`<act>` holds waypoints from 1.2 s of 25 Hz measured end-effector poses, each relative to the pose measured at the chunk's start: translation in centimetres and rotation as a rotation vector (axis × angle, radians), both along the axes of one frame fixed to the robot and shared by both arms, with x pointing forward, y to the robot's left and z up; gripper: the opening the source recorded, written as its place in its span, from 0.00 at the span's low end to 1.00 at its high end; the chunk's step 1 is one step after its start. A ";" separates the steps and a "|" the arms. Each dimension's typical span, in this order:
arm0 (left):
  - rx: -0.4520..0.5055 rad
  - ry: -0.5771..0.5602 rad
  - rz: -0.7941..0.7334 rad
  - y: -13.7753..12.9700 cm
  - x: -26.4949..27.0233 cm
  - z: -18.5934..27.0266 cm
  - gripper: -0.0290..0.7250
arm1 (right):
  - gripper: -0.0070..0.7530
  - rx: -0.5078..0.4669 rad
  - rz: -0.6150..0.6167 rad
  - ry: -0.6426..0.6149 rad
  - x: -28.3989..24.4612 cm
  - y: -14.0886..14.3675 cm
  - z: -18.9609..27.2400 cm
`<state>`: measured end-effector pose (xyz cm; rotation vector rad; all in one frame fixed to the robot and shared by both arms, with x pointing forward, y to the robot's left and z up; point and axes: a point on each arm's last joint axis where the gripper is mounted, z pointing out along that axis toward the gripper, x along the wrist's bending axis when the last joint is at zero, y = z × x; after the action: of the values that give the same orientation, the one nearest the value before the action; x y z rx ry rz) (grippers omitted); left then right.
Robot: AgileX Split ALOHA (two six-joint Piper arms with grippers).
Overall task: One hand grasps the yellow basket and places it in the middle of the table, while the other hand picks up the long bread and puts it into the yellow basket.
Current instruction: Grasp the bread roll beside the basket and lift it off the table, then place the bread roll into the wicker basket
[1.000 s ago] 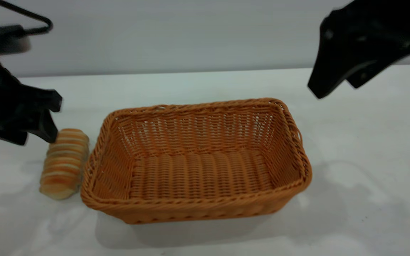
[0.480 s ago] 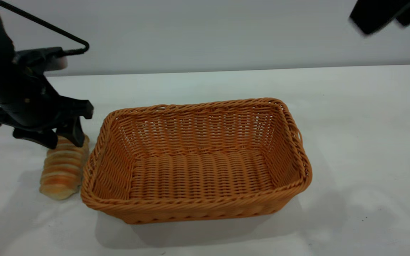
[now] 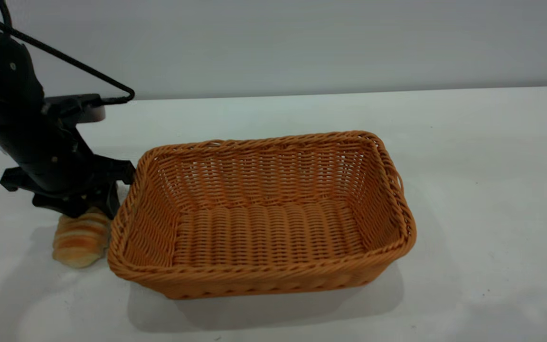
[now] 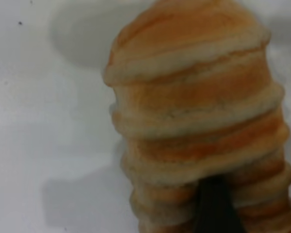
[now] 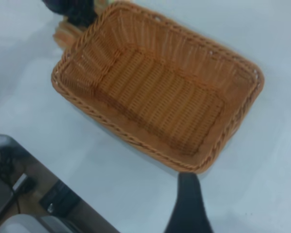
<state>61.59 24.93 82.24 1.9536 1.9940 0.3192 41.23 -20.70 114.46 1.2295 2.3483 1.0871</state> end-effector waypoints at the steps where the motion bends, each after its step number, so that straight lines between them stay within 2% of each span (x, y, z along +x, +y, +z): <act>1: 0.001 0.001 0.000 0.0 0.0 -0.1 0.66 | 0.78 -0.001 -0.005 -0.005 -0.1 -0.1 0.1; 4: 0.001 0.002 0.002 0.2 0.1 -0.1 0.51 | 0.78 -0.013 -0.027 -0.004 -0.3 -0.4 0.1; 8: 0.003 0.009 0.012 0.6 0.1 -0.2 0.17 | 0.78 -0.032 -0.046 0.004 -0.3 -0.6 0.0; 9: 0.004 0.013 0.014 0.8 0.0 -0.2 0.12 | 0.78 -0.035 -0.049 0.010 -0.3 -0.6 0.0; 14: 0.029 0.055 -0.022 1.2 -0.4 1.4 0.11 | 0.78 -0.058 -0.052 0.042 -0.5 -0.8 -0.3; 16: 0.030 0.033 -0.024 1.4 -0.4 3.2 0.11 | 0.78 -0.060 -0.053 0.049 -0.6 -0.8 -0.3; 22: -0.019 -0.154 -0.016 0.5 -0.9 11.8 0.11 | 0.78 -0.070 -0.057 0.070 -0.7 -0.9 -0.4; 26: -0.057 -0.215 -0.079 -2.5 -2.0 14.6 0.11 | 0.78 -0.067 -0.059 0.055 -1.2 -1.1 -0.1; 30: -0.072 -0.210 -0.192 -6.5 -3.1 14.6 0.11 | 0.78 -0.043 -0.060 -0.006 -2.8 -1.7 1.0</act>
<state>58.46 18.39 96.83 1.9585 1.6514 0.3814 38.43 -22.43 115.43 1.2711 2.3026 1.0143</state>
